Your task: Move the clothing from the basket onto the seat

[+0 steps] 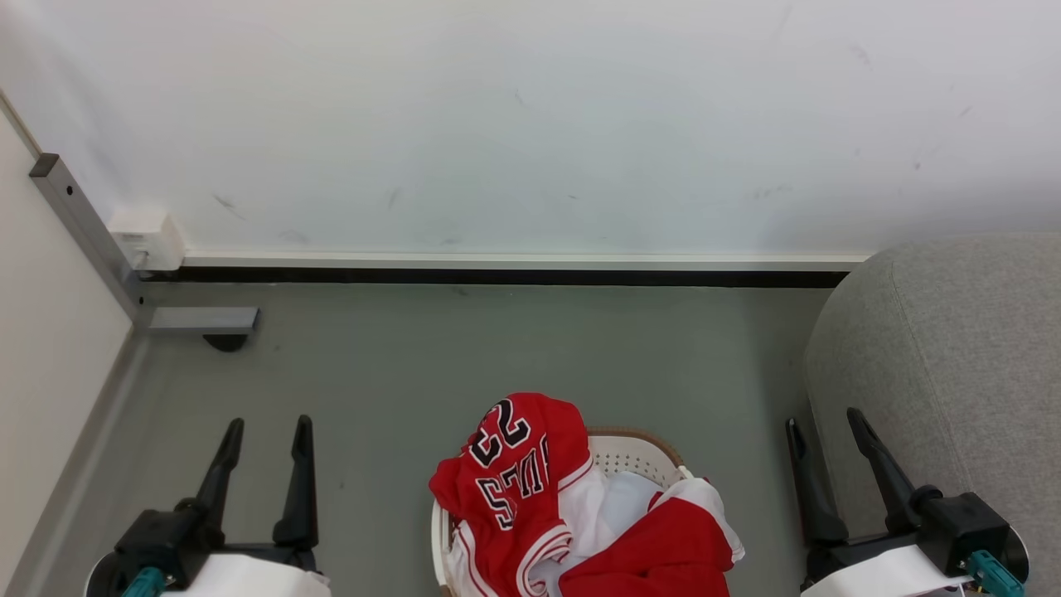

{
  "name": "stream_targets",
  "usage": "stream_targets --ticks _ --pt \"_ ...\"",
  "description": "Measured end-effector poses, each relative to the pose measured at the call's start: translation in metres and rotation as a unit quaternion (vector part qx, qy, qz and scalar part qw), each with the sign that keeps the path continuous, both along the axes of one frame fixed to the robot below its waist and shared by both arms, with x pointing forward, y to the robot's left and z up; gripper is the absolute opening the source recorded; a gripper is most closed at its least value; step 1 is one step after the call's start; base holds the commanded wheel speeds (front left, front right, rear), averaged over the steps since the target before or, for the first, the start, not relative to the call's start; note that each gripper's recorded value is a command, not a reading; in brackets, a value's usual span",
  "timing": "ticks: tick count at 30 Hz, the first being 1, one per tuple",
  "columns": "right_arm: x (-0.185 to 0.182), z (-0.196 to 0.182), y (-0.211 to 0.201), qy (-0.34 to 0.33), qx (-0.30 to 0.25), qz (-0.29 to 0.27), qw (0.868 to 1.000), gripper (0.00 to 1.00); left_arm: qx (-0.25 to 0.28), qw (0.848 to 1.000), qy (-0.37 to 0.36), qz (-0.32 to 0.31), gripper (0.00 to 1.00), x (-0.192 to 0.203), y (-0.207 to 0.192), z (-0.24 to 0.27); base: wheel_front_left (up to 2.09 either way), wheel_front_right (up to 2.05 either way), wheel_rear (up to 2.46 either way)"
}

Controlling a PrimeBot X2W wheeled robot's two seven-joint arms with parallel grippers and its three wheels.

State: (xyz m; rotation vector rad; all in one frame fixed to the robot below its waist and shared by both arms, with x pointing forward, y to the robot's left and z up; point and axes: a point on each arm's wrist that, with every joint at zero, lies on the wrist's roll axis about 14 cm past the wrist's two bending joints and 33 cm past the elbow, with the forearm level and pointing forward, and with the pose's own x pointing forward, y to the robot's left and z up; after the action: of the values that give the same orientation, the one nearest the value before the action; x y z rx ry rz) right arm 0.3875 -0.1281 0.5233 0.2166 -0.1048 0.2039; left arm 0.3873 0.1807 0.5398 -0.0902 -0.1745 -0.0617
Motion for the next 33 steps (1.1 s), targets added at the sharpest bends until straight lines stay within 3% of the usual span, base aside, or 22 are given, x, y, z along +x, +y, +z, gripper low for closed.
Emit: stream_targets --ticks 8,33 --pt "0.0003 0.0046 0.0039 -0.014 -0.019 0.006 1.0 1.0 0.025 1.0 -0.007 -0.003 1.0 -0.0002 -0.0026 0.0017 0.0 0.0 0.0" --pt "-0.0015 0.0046 -0.0026 -0.014 -0.018 -0.003 1.0 1.0 0.019 1.0 -0.009 -0.006 1.0 0.0013 -0.0047 0.0027 0.0 0.0 0.0"
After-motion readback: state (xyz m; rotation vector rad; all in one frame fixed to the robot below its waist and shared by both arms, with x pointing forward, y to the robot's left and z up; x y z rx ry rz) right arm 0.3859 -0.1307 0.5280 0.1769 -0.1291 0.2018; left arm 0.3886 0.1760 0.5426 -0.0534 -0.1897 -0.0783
